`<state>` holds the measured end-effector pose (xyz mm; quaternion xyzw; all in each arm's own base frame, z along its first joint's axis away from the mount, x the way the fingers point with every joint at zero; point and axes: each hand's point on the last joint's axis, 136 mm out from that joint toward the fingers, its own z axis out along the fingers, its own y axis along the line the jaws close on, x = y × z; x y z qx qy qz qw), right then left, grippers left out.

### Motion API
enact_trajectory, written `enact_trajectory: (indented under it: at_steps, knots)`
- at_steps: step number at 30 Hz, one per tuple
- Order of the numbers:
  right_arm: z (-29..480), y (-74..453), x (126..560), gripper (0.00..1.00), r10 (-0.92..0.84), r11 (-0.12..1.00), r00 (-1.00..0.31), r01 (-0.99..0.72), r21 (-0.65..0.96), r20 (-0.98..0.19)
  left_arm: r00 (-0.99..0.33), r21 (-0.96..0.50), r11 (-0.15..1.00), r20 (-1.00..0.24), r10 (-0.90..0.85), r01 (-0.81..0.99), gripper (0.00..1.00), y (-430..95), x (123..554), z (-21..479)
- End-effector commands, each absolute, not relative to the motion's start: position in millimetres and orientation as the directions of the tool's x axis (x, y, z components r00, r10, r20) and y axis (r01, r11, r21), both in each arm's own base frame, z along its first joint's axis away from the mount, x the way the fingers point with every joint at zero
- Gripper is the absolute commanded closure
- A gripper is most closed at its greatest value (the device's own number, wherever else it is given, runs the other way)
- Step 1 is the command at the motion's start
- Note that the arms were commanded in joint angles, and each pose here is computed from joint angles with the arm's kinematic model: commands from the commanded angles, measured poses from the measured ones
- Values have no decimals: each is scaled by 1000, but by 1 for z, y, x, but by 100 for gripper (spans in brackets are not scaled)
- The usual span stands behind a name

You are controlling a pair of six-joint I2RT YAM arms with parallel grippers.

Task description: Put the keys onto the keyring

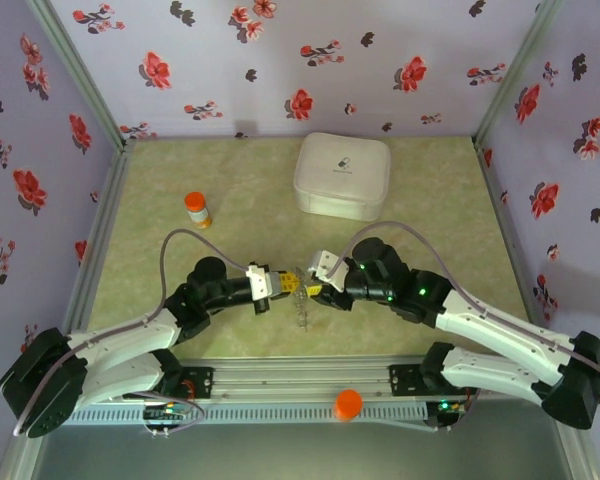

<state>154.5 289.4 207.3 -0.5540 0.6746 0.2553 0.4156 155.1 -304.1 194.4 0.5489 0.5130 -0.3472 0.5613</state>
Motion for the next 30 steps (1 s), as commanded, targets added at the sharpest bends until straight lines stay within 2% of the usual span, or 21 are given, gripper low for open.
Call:
enact_trajectory:
  at_steps: [1,9,17,24,30]
  knots:
    - [213,294,156,68,-508,262,-52,-960,-97,-860,278,291,154,-955,102,944,100,-306,151,214]
    - [207,295,160,70,-533,270,-69,-959,-92,-843,286,297,140,-954,91,945,100,-306,148,215]
    - [207,295,160,89,-538,269,-72,-959,-90,-840,289,299,137,-953,88,944,100,-306,147,216]
    - [201,293,161,98,-557,277,-84,-957,-89,-826,296,305,127,-951,87,944,100,-306,146,218]
    - [184,293,165,100,-613,282,-118,-956,-77,-781,304,308,94,-951,52,947,100,-309,139,228]
